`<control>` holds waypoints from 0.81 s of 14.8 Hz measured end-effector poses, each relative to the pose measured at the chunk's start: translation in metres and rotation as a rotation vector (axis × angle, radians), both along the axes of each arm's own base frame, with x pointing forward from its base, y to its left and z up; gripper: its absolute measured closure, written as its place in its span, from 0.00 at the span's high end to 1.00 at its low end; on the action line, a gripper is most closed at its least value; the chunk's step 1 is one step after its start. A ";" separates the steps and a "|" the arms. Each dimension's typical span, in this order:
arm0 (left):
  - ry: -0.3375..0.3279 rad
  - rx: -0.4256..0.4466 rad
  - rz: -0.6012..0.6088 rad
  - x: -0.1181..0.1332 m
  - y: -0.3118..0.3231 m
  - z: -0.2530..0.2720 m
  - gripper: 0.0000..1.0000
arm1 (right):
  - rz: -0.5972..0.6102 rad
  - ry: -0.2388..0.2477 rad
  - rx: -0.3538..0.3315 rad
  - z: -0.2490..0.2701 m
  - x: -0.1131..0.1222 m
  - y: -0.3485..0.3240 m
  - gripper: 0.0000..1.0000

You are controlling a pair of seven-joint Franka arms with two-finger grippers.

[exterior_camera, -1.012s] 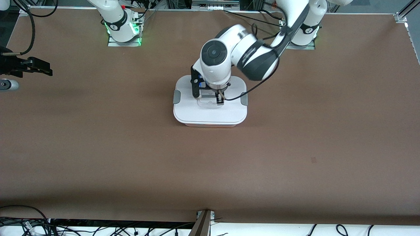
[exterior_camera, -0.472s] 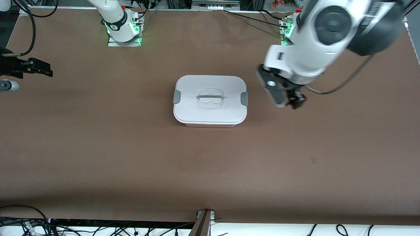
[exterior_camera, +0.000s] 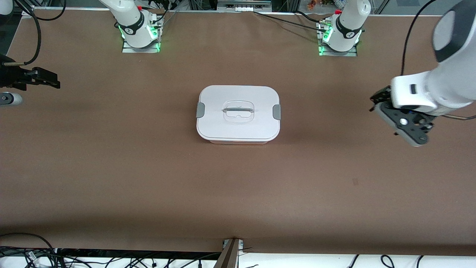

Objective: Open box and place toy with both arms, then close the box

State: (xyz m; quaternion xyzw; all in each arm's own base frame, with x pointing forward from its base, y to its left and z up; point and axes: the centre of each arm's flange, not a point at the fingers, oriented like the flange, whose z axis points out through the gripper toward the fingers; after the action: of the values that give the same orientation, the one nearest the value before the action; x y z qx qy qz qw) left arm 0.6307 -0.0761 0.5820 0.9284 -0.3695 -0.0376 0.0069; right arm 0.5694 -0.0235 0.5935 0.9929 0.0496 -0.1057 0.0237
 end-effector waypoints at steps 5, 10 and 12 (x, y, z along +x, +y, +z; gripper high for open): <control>-0.049 0.037 0.371 -0.044 0.002 0.018 1.00 | 0.000 -0.001 0.000 0.000 0.000 0.000 1.00; -0.138 0.029 0.489 -0.086 0.004 0.007 1.00 | 0.000 -0.001 0.000 0.000 0.000 0.000 1.00; -0.128 0.034 0.526 -0.088 0.016 0.003 1.00 | 0.000 -0.001 0.000 0.000 0.000 0.000 1.00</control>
State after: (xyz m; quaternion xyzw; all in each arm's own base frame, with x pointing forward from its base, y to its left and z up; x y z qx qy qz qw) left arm 0.5428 -0.0600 0.5845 0.9930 -0.1145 0.0179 -0.0225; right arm 0.5697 -0.0234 0.5939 0.9929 0.0497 -0.1051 0.0238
